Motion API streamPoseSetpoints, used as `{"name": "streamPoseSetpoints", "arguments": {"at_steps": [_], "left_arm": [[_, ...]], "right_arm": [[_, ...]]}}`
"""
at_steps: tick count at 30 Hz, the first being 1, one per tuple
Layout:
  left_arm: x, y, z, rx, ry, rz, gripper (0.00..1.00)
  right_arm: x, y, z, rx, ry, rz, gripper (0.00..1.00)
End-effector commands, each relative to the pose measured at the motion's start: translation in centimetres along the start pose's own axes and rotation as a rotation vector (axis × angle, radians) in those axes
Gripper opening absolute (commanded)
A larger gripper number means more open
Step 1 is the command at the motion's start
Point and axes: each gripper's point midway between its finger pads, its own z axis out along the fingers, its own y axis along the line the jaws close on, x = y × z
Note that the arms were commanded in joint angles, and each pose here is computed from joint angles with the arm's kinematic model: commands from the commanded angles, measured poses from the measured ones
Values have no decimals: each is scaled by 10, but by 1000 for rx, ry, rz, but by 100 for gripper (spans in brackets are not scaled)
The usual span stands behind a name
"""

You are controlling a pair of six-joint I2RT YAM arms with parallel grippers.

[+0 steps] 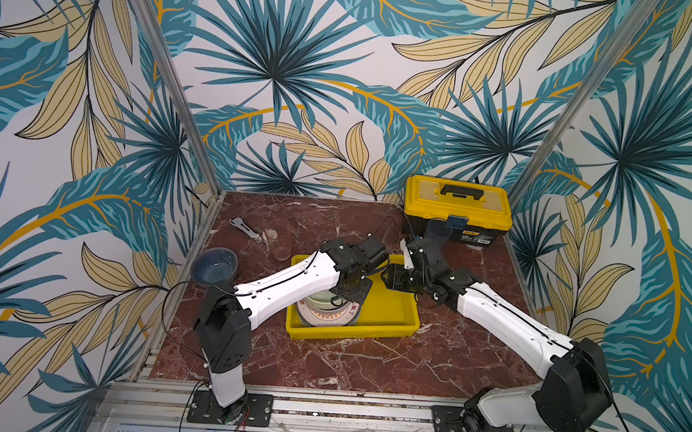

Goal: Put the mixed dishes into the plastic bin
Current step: 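Lower the pale green bowl onto the lavender bowl with the left gripper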

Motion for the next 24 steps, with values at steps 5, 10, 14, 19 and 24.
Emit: {"name": "streamPoseSetpoints", "arguments": {"at_steps": [5, 10, 14, 19, 24], "left_arm": [[-20, 1, -8, -37, -80, 3, 0], [-18, 0, -2, -53, -70, -1, 0], [-17, 1, 2, -65, -64, 3, 2], [-16, 0, 5, -72, -57, 5, 7], [-15, 1, 8, -81, -53, 5, 9]], "right_arm": [[2, -4, 4, 13, 7, 5, 60], [2, -4, 4, 15, 4, 5, 60], [2, -4, 4, 13, 5, 4, 60], [2, -4, 4, 15, 5, 5, 60], [3, -4, 4, 13, 7, 3, 60]]}}
